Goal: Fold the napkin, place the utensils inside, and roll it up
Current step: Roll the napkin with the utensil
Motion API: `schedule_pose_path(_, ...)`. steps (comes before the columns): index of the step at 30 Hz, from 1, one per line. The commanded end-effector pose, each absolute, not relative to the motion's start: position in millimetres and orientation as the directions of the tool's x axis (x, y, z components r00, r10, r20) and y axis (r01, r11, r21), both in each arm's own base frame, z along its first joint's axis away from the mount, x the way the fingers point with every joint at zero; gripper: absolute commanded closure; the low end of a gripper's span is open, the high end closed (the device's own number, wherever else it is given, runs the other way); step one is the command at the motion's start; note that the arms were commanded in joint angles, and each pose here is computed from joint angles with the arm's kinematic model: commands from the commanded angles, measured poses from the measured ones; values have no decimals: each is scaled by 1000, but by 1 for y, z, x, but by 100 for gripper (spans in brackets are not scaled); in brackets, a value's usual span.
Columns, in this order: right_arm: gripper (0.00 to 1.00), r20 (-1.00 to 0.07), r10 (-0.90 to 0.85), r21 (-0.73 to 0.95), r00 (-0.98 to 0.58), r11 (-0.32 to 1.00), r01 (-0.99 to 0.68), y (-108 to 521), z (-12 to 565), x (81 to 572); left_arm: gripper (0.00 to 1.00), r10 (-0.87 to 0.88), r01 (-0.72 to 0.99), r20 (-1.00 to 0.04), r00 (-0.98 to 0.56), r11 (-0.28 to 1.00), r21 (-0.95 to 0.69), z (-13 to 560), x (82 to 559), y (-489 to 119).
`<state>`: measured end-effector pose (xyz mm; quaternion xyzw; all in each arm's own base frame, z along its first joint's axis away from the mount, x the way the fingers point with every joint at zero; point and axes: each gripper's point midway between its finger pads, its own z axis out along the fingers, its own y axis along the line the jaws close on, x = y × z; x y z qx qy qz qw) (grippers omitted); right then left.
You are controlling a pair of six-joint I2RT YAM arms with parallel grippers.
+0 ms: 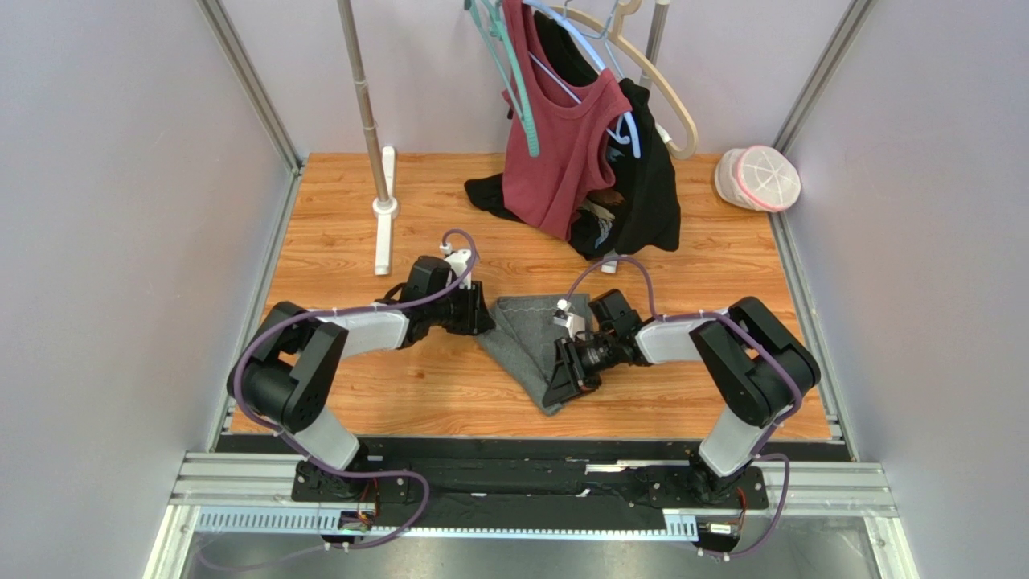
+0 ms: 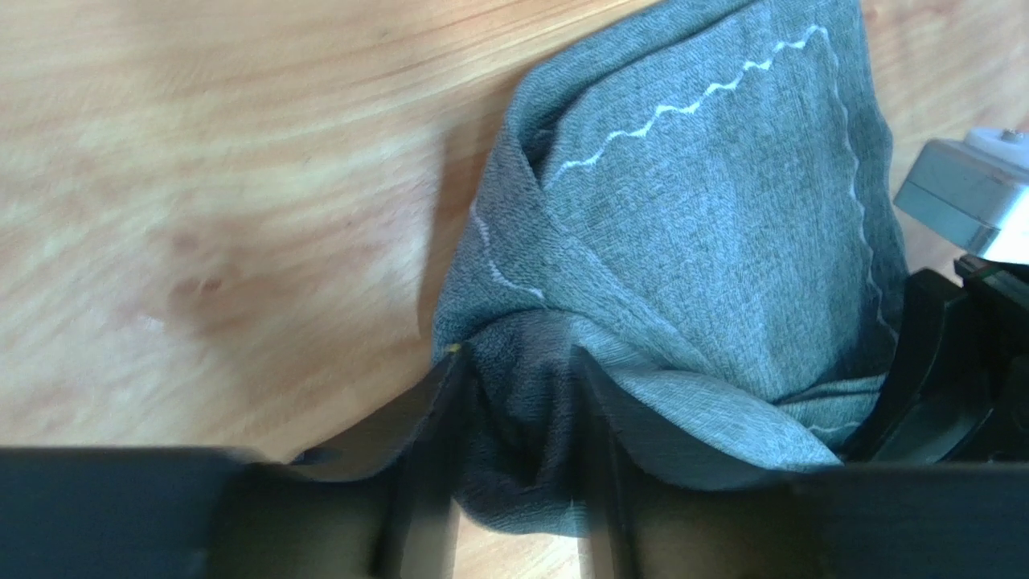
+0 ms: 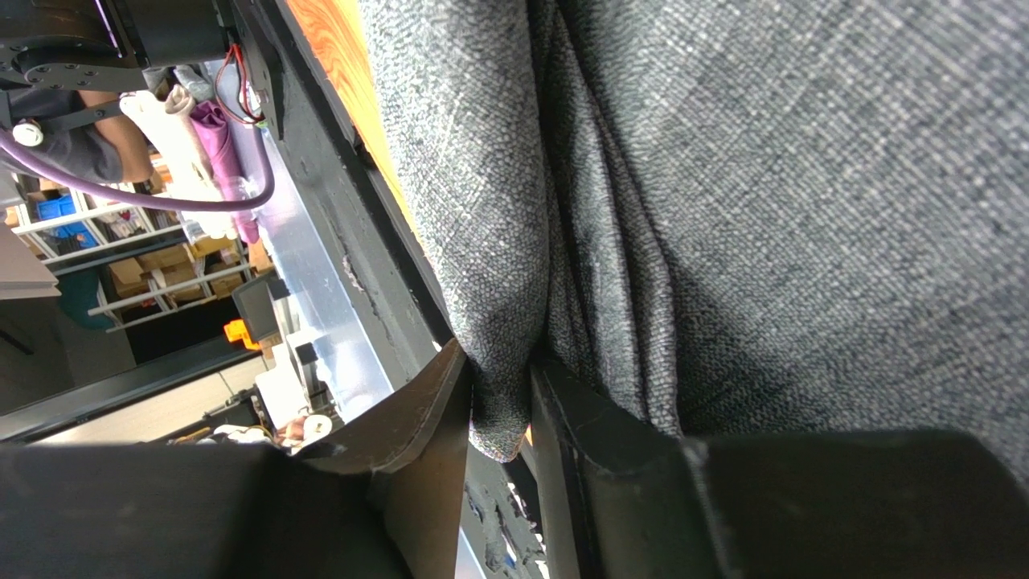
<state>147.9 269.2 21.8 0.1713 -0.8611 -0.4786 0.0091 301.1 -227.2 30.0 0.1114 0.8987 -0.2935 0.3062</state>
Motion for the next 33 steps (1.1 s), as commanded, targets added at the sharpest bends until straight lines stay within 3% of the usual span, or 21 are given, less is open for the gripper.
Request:
schedule_pose_path(1, 65, -92, -285, 731, -954, 631, -259, 248, -8, 145, 67, 23, 401, -633, -774, 792, -461, 39, 316, -235)
schedule_pose_path(4, 58, -117, -287, 713, -951, 642, -282, 246, 2, 149, 82, 47, 385, -608, -792, 812, -439, 33, 315, -231)
schedule_pose_path(12, 39, -236, -291, 592, -927, 714, -375, 236, 45, 176, 88, 108, 390, -544, -832, 812, -435, 28, 307, -230)
schedule_pose_path(18, 37, -459, -292, 422, -839, 759, -495, 243, 88, 217, 88, 130, 396, -517, -846, 803, -446, 28, 304, -233)
schedule_pose_path(24, 37, -684, -386, 171, -619, 740, -650, 279, 116, 245, 88, 140, 386, -489, -861, 805, -450, 27, 303, -234)
schedule_pose_path(33, 37, -775, -535, -120, -336, 646, -754, 330, 106, 251, 88, 141, 371, -462, -876, 810, -455, 25, 303, -234)
